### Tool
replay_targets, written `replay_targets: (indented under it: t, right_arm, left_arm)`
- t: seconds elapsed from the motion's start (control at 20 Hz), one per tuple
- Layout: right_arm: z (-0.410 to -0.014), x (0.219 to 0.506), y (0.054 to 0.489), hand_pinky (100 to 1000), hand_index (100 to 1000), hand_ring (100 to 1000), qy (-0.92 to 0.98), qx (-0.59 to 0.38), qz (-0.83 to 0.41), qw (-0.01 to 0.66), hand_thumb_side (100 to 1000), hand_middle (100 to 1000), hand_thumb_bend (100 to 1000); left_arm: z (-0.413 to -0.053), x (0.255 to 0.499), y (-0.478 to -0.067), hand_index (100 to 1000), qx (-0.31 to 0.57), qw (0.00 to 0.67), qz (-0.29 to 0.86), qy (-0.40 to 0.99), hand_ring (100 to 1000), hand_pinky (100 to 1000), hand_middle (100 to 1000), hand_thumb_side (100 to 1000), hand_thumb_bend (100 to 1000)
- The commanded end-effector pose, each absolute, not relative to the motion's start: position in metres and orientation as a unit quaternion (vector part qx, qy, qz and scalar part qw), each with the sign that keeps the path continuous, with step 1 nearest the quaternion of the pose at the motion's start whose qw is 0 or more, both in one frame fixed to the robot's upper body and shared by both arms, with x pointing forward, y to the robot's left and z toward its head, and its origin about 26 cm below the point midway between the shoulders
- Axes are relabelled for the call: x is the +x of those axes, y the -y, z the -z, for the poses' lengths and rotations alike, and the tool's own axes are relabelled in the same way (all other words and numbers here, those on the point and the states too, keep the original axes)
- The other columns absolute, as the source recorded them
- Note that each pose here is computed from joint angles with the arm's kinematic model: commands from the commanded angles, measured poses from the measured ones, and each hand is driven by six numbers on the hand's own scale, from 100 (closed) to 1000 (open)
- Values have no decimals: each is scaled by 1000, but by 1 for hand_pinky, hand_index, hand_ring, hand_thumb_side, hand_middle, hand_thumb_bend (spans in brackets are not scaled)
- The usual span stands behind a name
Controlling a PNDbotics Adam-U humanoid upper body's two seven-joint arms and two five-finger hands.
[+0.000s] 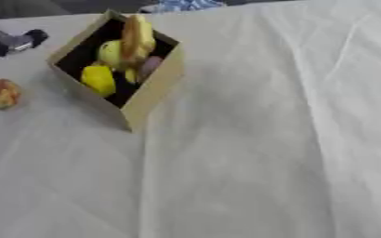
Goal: Pick up objects on the table and place them in the box.
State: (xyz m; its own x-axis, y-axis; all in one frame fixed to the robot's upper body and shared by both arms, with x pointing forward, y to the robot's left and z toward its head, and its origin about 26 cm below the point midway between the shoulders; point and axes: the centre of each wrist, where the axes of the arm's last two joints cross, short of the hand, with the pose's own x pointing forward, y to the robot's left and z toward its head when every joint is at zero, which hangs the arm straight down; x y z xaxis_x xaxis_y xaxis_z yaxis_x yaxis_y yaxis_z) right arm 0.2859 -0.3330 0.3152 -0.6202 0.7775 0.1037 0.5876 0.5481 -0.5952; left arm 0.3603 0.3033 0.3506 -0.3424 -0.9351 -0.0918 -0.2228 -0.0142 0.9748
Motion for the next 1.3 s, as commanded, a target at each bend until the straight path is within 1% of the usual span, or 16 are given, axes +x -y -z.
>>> replay_targets:
  t: [0.05,0.45,0.75,1.1,1.3]
  right_arm:
    - [-326,281,334,845,842,848,860,-405,-264,164,323,786,100]
    - [-324,281,334,846,842,849,860,-405,-261,168,326,787,100]
    - [-323,281,334,846,841,848,861,-404,-258,170,334,786,100]
    - [-322,281,334,845,840,848,862,-404,-255,171,343,785,100]
    - [-322,282,334,845,840,848,863,-402,-254,172,347,785,100]
  left_arm:
    - [-367,346,-322,924,489,341,526,607,908,918,881,493,398]
    - [-342,357,-343,916,473,391,559,557,903,908,874,445,418]
    - [-326,372,-356,875,471,423,564,530,857,875,818,434,410]
    - [-315,386,-369,852,480,449,558,506,857,872,821,402,413]
    - [-310,393,-374,849,484,462,554,495,856,871,821,390,398]
